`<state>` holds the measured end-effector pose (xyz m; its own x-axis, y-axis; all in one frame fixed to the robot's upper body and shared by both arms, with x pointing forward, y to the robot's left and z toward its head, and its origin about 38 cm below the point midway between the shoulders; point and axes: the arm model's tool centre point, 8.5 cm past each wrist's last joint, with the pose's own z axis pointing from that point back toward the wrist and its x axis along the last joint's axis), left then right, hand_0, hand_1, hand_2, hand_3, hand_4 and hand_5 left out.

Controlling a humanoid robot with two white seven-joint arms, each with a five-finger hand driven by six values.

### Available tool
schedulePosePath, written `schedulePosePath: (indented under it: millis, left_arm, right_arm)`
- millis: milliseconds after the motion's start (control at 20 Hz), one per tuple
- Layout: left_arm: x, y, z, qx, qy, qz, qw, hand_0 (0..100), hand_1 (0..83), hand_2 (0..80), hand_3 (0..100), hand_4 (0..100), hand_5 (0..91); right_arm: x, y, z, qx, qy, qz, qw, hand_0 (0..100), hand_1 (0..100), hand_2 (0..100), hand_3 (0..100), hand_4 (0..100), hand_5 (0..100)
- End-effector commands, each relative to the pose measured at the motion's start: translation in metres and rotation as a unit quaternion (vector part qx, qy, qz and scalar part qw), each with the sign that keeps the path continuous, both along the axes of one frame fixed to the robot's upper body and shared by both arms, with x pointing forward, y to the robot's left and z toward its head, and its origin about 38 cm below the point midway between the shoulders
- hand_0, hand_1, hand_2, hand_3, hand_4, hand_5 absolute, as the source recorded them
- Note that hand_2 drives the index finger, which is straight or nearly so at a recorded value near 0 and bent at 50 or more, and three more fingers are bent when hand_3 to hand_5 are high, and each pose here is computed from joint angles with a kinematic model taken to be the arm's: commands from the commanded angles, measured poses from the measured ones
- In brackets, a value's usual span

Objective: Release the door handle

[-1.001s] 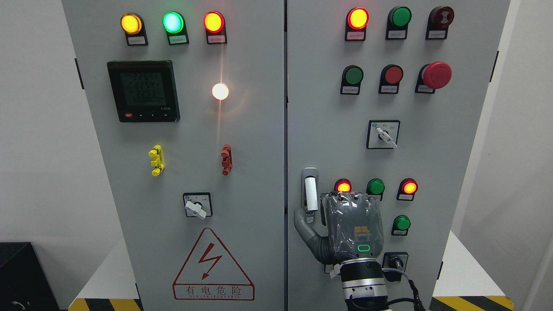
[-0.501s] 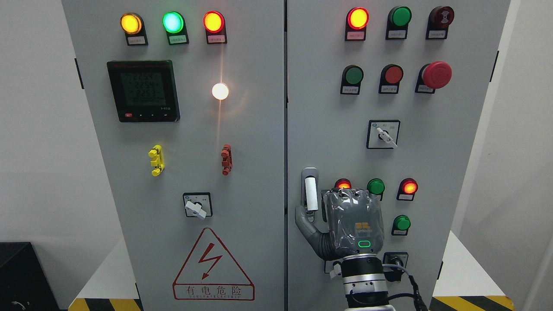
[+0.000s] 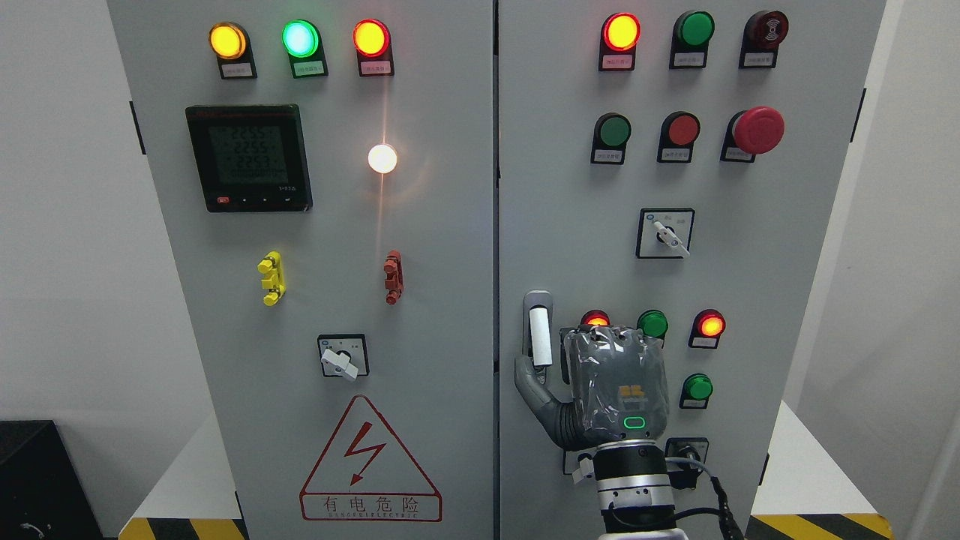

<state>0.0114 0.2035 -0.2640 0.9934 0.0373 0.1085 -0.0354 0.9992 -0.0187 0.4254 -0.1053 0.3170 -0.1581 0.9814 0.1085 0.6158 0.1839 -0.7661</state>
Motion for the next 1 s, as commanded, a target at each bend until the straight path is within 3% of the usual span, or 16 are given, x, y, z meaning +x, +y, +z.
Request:
schedulePosePath:
  millis: [0, 951]
  left_arm:
    - [0.0077, 0.0013, 0.0007, 0.002, 0.001, -0.002, 1.0, 12, 55.6, 0.0, 0, 0, 0.0]
    - [0.0067, 0.0013, 0.0006, 0.002, 0.002, -0.001, 1.0, 12, 55.6, 0.0, 0, 0, 0.0]
  right_arm:
    - [0.0013, -0.0005, -0.0008, 0.0, 0.002, -0.001, 1.0, 35, 31, 91, 100, 100, 100]
    - [0.0005, -0.0024, 0.0004, 0.002, 0.0, -0.003, 1.0, 43, 33, 91, 100, 100, 100]
